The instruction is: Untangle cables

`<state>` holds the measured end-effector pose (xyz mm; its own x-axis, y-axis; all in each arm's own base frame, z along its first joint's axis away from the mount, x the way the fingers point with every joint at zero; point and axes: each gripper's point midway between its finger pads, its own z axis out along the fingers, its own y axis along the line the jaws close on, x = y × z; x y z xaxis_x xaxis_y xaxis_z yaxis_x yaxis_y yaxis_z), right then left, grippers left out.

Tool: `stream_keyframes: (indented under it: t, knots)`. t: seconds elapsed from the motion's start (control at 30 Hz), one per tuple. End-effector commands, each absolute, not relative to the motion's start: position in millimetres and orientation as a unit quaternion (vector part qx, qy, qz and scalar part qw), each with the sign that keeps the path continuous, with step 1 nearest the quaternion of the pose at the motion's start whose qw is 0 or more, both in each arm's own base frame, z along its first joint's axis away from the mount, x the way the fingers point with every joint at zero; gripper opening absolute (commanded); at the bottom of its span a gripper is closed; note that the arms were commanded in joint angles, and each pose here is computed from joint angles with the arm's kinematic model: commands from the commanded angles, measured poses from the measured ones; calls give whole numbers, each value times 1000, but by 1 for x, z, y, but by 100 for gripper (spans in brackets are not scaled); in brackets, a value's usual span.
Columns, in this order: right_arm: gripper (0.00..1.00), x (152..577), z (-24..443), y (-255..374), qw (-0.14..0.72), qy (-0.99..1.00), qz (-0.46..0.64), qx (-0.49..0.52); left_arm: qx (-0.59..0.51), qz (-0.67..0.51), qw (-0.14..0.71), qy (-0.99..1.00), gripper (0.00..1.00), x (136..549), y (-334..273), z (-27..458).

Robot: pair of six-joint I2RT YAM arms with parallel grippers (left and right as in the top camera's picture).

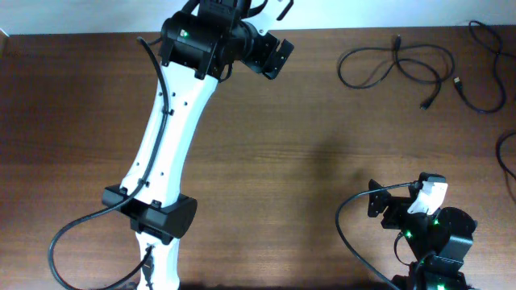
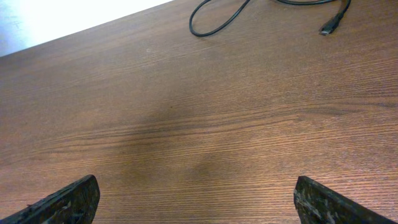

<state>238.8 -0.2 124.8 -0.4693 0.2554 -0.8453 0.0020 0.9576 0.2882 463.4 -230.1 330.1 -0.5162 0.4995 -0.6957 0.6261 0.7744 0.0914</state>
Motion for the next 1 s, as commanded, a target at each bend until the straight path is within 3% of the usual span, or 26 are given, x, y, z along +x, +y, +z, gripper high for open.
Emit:
stream_keyframes:
  t: [0.0, 0.1, 0.27, 0.6, 0.77, 0.97]
  knots:
    - [99, 238, 125, -2, 512, 847, 121, 82, 329, -78, 349, 874, 98, 454, -221, 325]
    - [99, 238, 125, -2, 512, 847, 121, 82, 333, -93, 366, 864, 98, 459, -229, 333]
    - [99, 238, 125, -2, 512, 847, 121, 82, 342, -118, 468, 806, 98, 469, -257, 387]
    - [99, 238, 125, -1, 511, 847, 123, 79, 320, -69, 558, 762, 98, 386, -230, 464]
    - [99, 238, 125, 6, 509, 848, 130, 67, 297, -64, 590, 748, 98, 337, -184, 455]
    - [99, 238, 125, 6, 509, 848, 130, 67, 258, -55, 640, 722, 98, 282, -123, 406]
